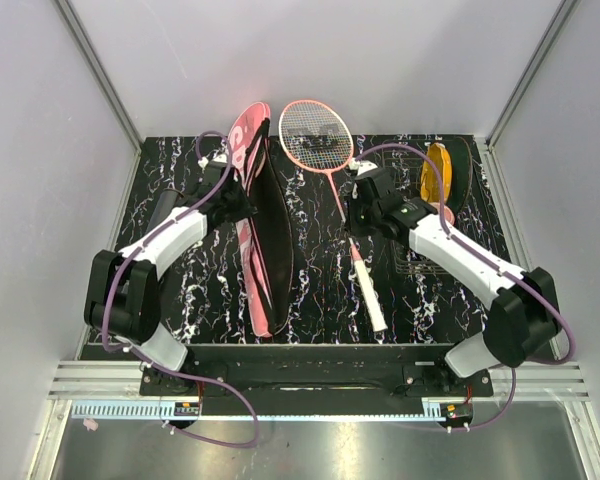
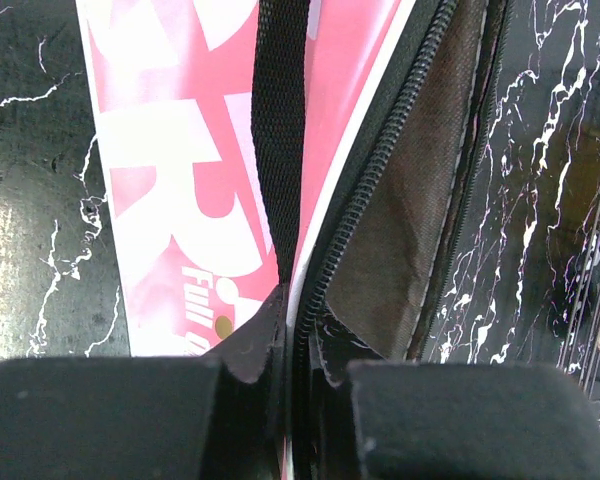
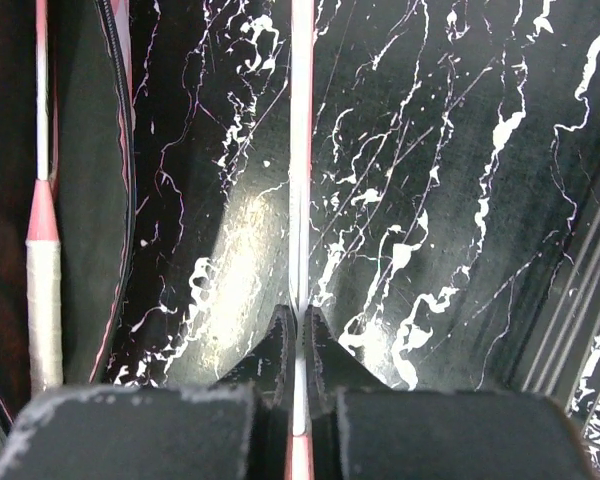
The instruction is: Pack up the badminton gear
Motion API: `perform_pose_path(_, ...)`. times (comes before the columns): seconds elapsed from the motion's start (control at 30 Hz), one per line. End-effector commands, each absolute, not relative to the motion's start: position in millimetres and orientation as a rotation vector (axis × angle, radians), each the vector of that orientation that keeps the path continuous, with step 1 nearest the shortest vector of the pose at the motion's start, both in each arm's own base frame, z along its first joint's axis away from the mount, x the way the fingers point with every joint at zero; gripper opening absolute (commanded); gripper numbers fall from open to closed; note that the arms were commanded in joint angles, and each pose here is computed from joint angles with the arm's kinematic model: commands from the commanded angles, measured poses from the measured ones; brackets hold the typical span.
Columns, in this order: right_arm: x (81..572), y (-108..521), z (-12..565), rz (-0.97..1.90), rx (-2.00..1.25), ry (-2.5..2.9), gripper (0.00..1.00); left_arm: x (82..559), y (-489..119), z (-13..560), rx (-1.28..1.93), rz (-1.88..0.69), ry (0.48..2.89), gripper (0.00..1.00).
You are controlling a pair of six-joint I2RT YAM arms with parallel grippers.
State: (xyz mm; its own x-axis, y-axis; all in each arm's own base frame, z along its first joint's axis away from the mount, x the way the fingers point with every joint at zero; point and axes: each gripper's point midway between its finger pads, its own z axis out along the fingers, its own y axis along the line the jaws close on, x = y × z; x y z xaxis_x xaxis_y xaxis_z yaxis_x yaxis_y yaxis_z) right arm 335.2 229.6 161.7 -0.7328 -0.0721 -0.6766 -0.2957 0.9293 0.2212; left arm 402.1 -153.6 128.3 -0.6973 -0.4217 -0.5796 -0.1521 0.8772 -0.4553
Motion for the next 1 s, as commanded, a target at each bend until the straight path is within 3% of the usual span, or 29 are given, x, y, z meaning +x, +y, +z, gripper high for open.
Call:
perform_pose_path(0.0, 323, 225, 189, 0.447, -0.301, 2.309, 0.00, 418, -149, 148, -0.425, -0.524, 2.280, 0.00)
perform_pose_path(0.3, 298, 223, 178, 0.360, -0.388, 2.345, 0.00, 420, -155, 155, -0.390, -0.573, 2.287, 0.00)
perform_pose_path(0.8, 261, 216, 137, -0.105, -0.555, 2.389, 0.00, 444, -159, 189, -0.389, -0.580, 2.220, 0.00)
perform_pose_path(0.97, 249, 225, 135, -0.132, -0.616, 2.360, 0.00, 448, -162, 196, -0.376, -0.599, 2.209, 0.00)
